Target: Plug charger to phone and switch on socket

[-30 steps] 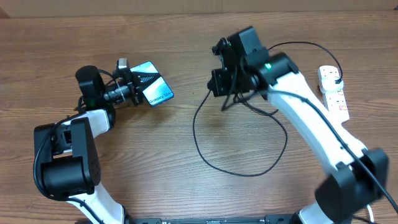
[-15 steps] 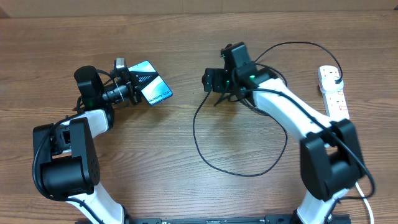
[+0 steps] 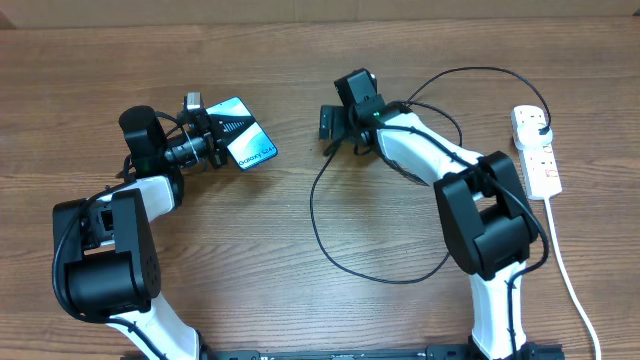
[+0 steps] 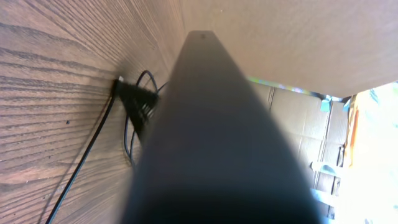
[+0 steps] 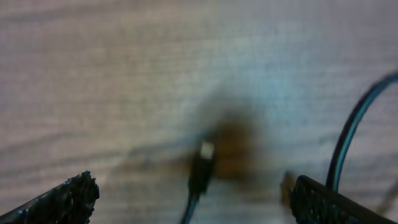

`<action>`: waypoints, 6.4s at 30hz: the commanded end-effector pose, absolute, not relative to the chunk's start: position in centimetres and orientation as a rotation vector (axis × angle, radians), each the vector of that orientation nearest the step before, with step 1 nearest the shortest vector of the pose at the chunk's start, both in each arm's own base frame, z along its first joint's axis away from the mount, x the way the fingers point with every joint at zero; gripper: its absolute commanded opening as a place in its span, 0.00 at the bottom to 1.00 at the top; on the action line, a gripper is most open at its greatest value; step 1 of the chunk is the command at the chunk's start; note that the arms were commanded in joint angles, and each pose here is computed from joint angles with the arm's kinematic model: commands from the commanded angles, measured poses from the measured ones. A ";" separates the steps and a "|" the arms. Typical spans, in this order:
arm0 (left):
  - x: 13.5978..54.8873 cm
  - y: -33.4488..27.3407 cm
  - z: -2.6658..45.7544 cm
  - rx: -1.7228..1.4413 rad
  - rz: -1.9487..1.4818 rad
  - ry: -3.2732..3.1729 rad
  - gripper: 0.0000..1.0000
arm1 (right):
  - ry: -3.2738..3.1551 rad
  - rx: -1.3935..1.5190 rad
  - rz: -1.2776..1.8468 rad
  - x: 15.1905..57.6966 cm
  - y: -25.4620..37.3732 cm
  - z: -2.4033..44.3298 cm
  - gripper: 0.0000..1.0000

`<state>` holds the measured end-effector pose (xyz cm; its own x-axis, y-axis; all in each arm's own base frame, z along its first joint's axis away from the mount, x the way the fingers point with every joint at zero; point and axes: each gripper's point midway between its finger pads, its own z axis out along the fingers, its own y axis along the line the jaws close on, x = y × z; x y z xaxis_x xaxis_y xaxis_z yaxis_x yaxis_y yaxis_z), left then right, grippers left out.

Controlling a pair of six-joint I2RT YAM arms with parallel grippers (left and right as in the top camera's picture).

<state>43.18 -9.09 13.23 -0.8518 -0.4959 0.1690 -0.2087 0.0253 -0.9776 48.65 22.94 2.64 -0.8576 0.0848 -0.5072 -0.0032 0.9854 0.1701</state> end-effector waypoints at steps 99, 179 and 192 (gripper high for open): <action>43.1 -9.1 14.6 -0.564 -1.912 2.071 0.04 | 2.898 -0.008 0.432 45.1 22.9 6.7 0.04; 45.5 -21.8 16.1 -0.457 -2.119 2.163 0.04 | 2.433 -0.356 1.995 30.5 23.8 15.9 0.04; 44.7 -22.0 16.4 -0.392 -2.151 2.186 0.04 | 2.413 -0.437 2.040 30.3 27.3 16.9 0.04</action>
<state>44.80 -21.93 15.29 -0.9567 -0.2442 0.1585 -0.1654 0.0078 -0.9862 30.02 27.44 16.91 -0.9482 -0.2519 -0.1935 -0.2340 0.1417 0.9619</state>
